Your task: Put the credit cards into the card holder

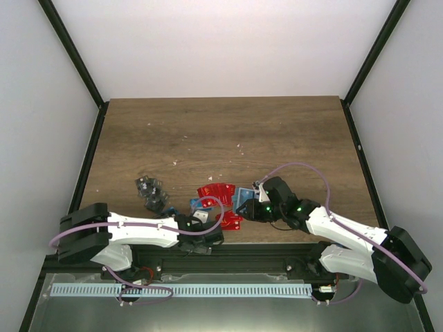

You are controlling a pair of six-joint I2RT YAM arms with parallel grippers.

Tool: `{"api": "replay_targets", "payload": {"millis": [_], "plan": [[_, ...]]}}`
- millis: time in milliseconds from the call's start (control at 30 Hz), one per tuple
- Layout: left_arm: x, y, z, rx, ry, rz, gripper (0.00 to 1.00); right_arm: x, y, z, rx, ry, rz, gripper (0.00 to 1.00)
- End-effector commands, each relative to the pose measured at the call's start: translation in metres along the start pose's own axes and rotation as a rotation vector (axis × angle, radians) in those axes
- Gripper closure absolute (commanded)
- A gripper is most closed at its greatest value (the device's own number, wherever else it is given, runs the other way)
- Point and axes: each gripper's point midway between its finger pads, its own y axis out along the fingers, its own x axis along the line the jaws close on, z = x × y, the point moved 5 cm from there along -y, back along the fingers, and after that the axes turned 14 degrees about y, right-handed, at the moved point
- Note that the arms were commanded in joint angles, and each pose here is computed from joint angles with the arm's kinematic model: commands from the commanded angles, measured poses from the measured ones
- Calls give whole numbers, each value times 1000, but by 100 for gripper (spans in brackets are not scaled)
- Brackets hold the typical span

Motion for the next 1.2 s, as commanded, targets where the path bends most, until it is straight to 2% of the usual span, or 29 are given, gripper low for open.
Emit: {"api": "replay_targets", "payload": {"millis": [0, 233, 367, 800, 1167], "plan": [[0, 9, -2, -5, -8, -18, 16, 3, -1, 2, -1, -9, -16, 63], [8, 15, 6, 9, -11, -52, 30, 3, -1, 2, -5, -8, -13, 62], [10, 16, 8, 15, -16, -55, 34, 3, -2, 2, -6, -8, -15, 63], [21, 6, 17, 10, -37, -30, 37, 5, -2, 1, -6, -7, -18, 63], [11, -13, 15, -26, -37, 132, 38, 8, -1, 1, 5, -4, -34, 63]]}}
